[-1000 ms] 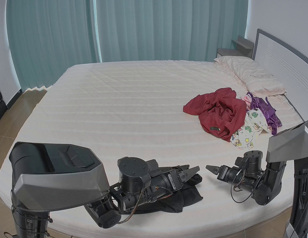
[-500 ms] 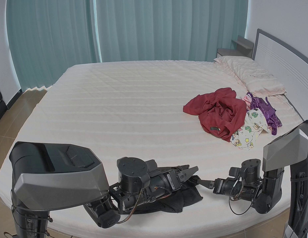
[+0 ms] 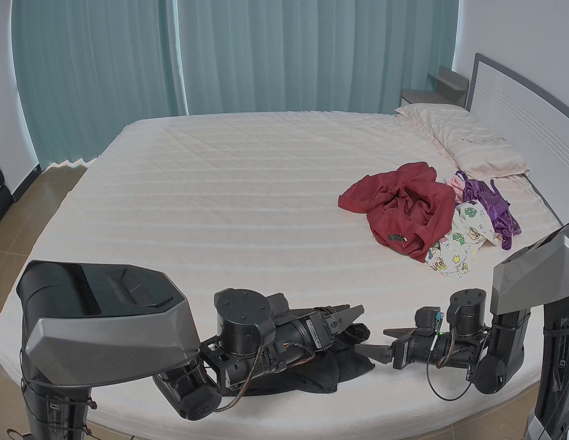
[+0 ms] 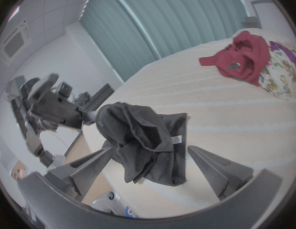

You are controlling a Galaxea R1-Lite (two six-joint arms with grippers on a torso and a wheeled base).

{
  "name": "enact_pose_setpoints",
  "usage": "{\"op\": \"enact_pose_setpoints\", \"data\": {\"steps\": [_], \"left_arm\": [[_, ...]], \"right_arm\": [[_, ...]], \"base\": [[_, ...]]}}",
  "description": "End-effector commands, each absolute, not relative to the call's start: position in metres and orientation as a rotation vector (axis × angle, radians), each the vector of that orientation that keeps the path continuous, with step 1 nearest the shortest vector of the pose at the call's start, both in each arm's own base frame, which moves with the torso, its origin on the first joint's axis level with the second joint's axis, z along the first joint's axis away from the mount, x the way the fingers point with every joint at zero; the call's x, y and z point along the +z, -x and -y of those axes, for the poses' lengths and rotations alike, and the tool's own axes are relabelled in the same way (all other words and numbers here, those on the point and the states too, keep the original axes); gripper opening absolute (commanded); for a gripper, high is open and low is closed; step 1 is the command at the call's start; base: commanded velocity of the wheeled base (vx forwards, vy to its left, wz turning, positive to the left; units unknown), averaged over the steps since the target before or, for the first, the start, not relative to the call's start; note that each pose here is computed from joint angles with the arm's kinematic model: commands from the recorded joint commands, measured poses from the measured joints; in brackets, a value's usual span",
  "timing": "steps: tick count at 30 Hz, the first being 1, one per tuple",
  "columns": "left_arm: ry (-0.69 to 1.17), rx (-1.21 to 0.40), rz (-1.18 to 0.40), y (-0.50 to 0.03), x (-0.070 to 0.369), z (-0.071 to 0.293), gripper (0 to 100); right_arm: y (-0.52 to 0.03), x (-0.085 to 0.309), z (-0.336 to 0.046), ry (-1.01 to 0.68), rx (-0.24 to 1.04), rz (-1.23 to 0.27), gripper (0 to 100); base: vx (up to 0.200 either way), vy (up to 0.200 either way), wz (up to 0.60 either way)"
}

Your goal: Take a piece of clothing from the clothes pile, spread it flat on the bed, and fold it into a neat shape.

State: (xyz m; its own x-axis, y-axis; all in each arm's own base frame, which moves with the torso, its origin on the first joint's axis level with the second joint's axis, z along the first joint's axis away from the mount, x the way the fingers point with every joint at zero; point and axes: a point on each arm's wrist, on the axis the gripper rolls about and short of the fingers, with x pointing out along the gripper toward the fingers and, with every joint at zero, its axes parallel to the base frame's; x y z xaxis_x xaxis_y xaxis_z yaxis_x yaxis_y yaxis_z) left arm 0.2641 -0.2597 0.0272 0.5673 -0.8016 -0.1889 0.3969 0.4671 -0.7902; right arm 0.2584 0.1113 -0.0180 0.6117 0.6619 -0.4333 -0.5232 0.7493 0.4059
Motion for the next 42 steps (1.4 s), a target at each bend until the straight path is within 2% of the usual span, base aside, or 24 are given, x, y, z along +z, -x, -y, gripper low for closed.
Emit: {"op": "enact_pose_setpoints", "data": {"steps": [1, 7, 19, 20, 30, 39, 42], "left_arm": [[0.771, -0.791, -0.6, -0.265, 0.028, 0.259, 100], [0.772, -0.791, -0.597, -0.265, 0.029, 0.259, 100], [0.774, -0.791, -0.592, -0.265, 0.031, 0.258, 100], [0.774, -0.795, -0.592, -0.264, 0.032, 0.258, 100], [0.774, -0.788, -0.592, -0.265, 0.031, 0.257, 100], [0.78, -0.662, -0.552, -0.282, 0.029, 0.234, 100], [0.711, -0.624, -0.581, -0.277, 0.025, 0.221, 100]], "right_arm": [[-0.263, -0.024, -0.127, -0.184, 0.8, -0.562, 100], [-0.275, -0.037, -0.156, -0.15, 0.815, -0.521, 100], [-0.283, -0.035, -0.172, -0.139, 0.85, -0.468, 100], [-0.283, -0.036, -0.172, -0.138, 0.853, -0.468, 0], [-0.285, -0.038, -0.169, -0.148, 0.835, -0.475, 0], [-0.29, -0.042, -0.151, -0.159, 0.778, -0.492, 0], [-0.294, -0.05, -0.144, -0.164, 0.752, -0.512, 0]], "base": [[0.0, 0.0, 0.0], [0.0, 0.0, 0.0], [0.0, 0.0, 0.0], [0.0, 0.0, 0.0], [0.0, 0.0, 0.0], [0.0, 0.0, 0.0], [0.0, 0.0, 0.0]]}}
